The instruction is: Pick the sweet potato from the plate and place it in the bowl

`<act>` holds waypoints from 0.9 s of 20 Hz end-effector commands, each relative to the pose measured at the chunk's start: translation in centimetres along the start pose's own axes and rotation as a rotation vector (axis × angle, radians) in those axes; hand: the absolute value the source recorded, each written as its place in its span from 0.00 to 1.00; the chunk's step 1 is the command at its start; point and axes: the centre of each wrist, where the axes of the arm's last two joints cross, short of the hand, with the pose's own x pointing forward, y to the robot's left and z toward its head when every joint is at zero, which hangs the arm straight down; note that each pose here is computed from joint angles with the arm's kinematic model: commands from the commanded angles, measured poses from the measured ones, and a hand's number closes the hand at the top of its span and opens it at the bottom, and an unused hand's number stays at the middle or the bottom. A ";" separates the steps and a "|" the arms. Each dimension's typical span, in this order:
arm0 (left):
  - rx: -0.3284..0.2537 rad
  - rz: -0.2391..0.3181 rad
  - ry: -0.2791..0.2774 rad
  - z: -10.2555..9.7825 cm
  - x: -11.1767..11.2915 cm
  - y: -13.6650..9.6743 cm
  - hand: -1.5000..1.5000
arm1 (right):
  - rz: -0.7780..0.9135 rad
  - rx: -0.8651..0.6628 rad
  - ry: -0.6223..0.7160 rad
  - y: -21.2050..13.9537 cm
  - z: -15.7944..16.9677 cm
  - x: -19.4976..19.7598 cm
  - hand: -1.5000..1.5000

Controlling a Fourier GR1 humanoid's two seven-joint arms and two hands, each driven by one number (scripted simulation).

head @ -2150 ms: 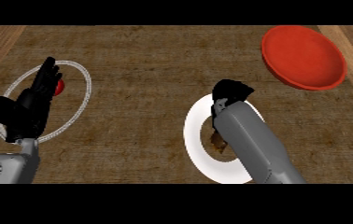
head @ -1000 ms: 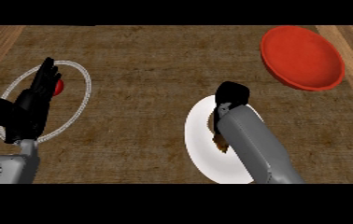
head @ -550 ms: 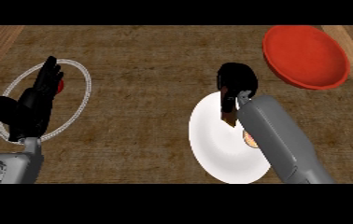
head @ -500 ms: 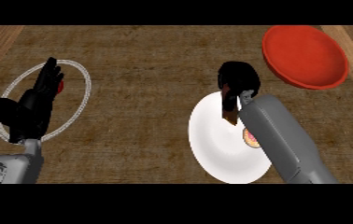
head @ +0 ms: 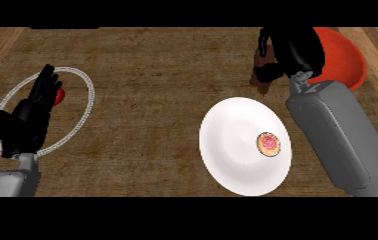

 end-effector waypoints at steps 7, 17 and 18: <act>-0.021 0.001 -0.021 0.2 -0.5 0.5 0.50 | -0.143 -0.200 0.109 -9.3 0.7 -3.9 1.00; -0.047 0.013 -0.014 -0.4 0.0 -1.5 0.50 | -0.258 -0.164 0.150 -3.6 -4.0 -12.5 1.00; -0.037 0.019 -0.023 -1.0 -0.3 -1.1 0.50 | -0.280 -0.175 0.149 -3.8 -4.7 -13.3 1.00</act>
